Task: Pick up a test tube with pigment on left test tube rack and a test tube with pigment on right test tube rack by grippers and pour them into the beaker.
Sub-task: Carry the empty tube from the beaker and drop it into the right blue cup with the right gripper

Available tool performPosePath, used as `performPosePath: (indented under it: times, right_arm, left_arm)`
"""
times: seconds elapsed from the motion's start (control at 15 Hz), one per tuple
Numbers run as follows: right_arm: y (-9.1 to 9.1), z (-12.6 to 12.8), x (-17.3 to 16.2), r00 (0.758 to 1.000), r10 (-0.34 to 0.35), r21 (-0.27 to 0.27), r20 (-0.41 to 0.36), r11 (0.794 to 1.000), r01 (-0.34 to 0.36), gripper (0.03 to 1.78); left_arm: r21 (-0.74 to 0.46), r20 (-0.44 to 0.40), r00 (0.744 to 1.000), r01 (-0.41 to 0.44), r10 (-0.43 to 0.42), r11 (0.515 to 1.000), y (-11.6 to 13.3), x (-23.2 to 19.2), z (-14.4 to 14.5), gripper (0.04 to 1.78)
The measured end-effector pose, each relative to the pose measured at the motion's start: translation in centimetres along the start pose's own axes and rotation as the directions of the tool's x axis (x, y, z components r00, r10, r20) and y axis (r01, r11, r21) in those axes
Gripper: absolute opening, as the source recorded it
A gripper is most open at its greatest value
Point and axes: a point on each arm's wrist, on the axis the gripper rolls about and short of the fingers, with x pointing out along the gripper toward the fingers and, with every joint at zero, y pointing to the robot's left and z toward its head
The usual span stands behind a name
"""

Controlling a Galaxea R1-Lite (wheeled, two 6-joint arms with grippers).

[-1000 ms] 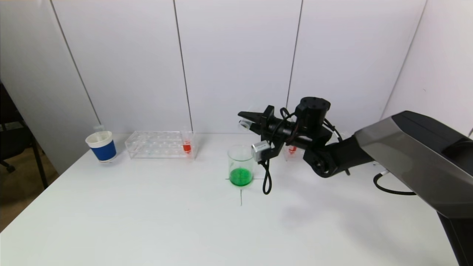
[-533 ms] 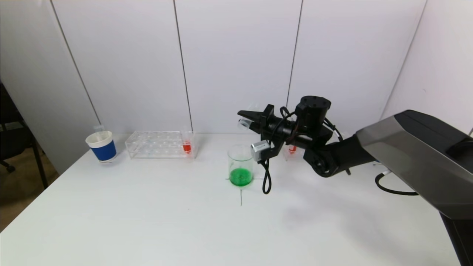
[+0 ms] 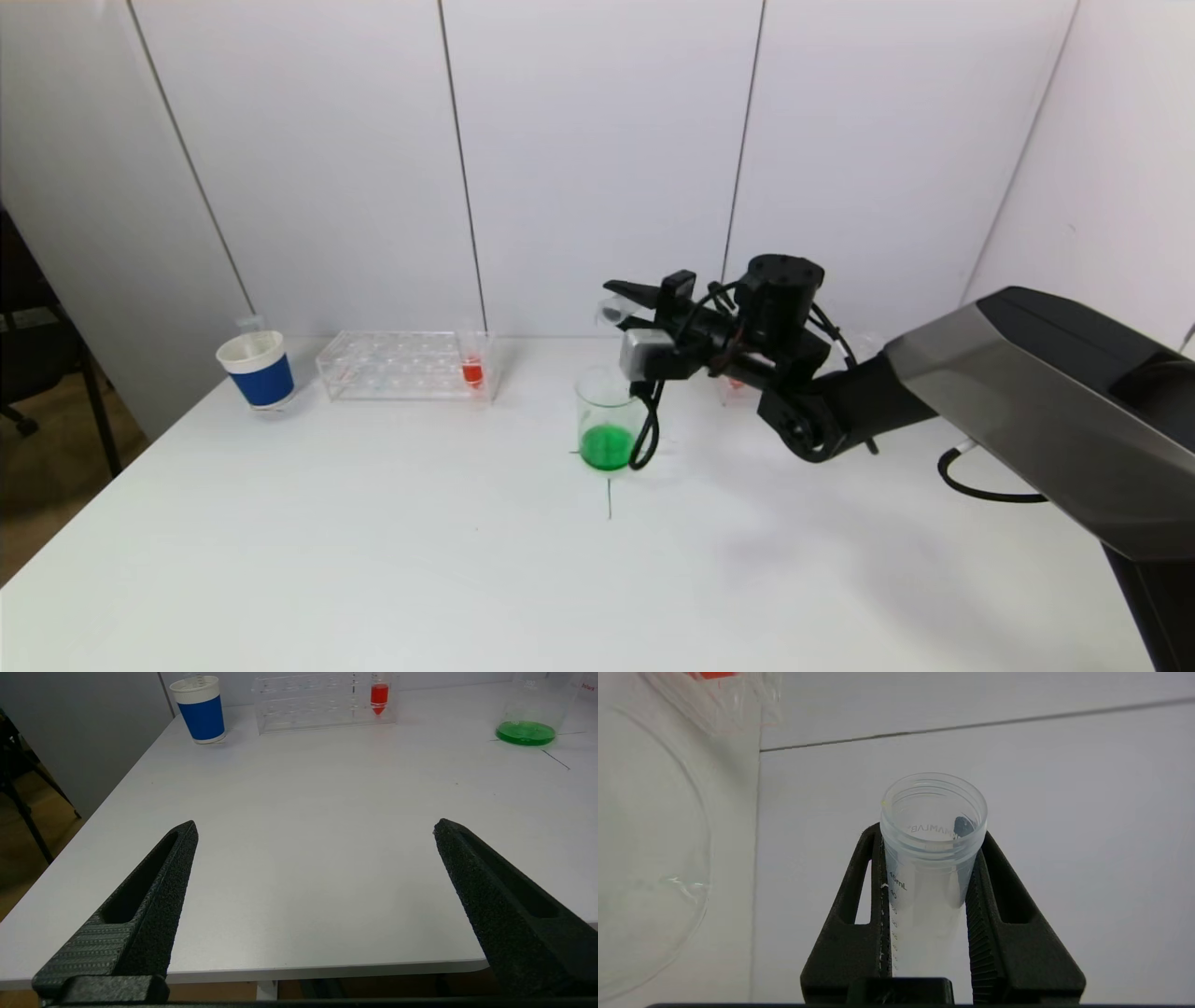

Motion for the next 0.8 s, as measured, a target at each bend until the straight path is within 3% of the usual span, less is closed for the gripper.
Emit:
performPosePath:
  times: [0.07,0.2,0.33,0.4,0.6,0.67,0.8]
  right_arm:
    - [-0.5,0.0,0.0,0.998,-0.037,0.082,-0.046,0.996,0.041,0.51]
    - [-1.7,0.2,-0.1,0.979,-0.121,0.253,-0.164,0.954,0.160,0.51]
    - [-3.2,0.7,-0.4,0.946,-0.172,0.417,-0.275,0.865,0.278,0.51]
    - [-4.1,0.9,-0.7,0.931,-0.181,0.486,-0.318,0.811,0.324,0.51]
    - [-7.0,1.9,-1.9,0.886,-0.166,0.657,-0.432,0.615,0.435,0.51]
    - [-8.2,2.0,-2.7,0.870,-0.146,0.700,-0.471,0.537,0.470,0.51]
    - [-10.2,1.4,-4.8,0.839,-0.115,0.741,-0.531,0.417,0.526,0.51]
  left_arm:
    - [0.000,0.000,1.000,0.000,0.000,1.000,0.0,0.0,0.0,1.76]
    - [0.000,0.000,1.000,0.000,0.000,1.000,0.0,0.0,0.0,1.76]
    - [0.000,0.000,1.000,0.000,0.000,1.000,0.0,0.0,0.0,1.76]
    - [0.000,0.000,1.000,0.000,0.000,1.000,0.0,0.0,0.0,1.76]
    - [0.000,0.000,1.000,0.000,0.000,1.000,0.0,0.0,0.0,1.76]
    - [0.000,0.000,1.000,0.000,0.000,1.000,0.0,0.0,0.0,1.76]
    - [0.000,0.000,1.000,0.000,0.000,1.000,0.0,0.0,0.0,1.76]
